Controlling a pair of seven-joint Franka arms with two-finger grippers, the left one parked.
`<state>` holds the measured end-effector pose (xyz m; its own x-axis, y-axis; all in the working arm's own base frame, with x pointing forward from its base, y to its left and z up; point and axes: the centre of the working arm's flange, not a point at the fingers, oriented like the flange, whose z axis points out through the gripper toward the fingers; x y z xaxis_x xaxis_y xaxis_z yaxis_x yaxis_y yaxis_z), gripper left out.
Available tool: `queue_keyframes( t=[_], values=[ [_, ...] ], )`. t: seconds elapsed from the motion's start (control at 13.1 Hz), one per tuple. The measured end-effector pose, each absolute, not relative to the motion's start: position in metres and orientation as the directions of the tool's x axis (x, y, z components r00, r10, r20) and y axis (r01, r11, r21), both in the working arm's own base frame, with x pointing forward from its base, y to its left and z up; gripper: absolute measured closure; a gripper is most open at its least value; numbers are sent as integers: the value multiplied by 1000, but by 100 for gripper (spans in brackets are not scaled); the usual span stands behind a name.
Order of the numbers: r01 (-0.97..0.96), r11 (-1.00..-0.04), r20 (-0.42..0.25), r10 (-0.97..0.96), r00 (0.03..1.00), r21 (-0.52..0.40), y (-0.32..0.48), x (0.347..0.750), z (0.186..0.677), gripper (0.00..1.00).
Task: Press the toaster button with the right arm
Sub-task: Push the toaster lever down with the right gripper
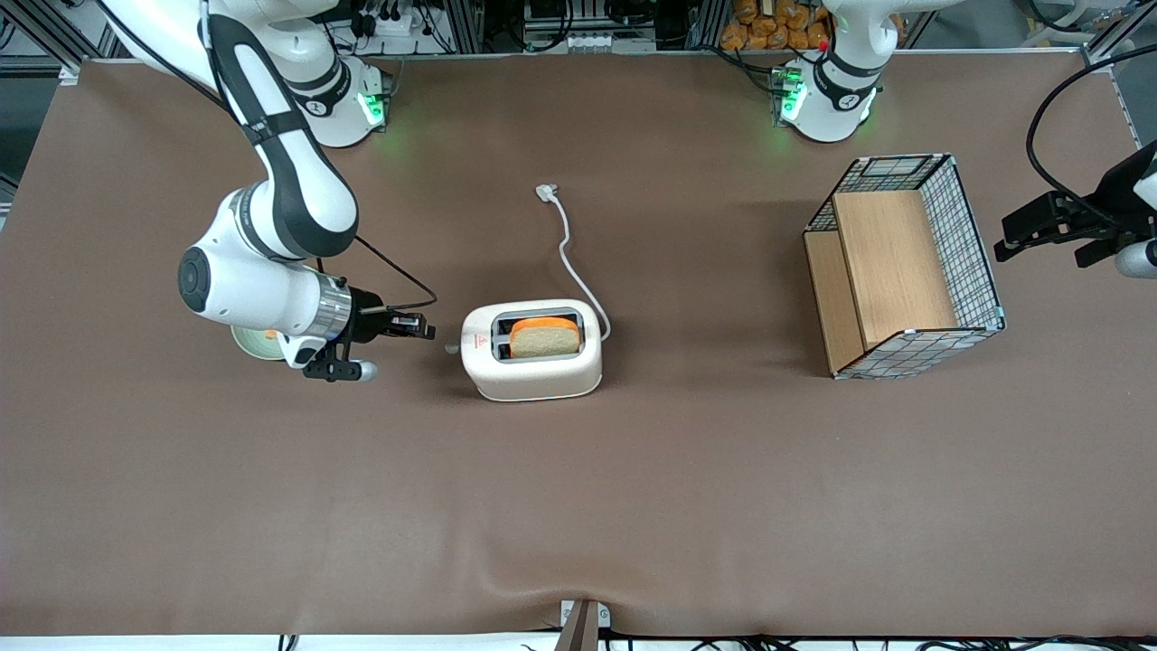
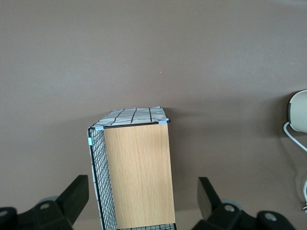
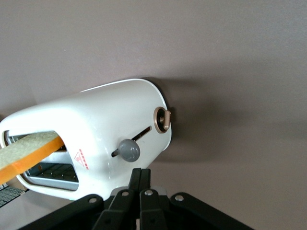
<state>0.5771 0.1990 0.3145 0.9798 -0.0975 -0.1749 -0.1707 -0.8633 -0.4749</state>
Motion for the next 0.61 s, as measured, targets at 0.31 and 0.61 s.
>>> queue_keyframes(
  t=[0.31, 0.61],
  values=[
    [-157, -862, -163, -88, 983, -482, 211, 577, 316, 99],
    [-157, -862, -149, -96, 984, -483, 213, 581, 313, 99]
  ],
)
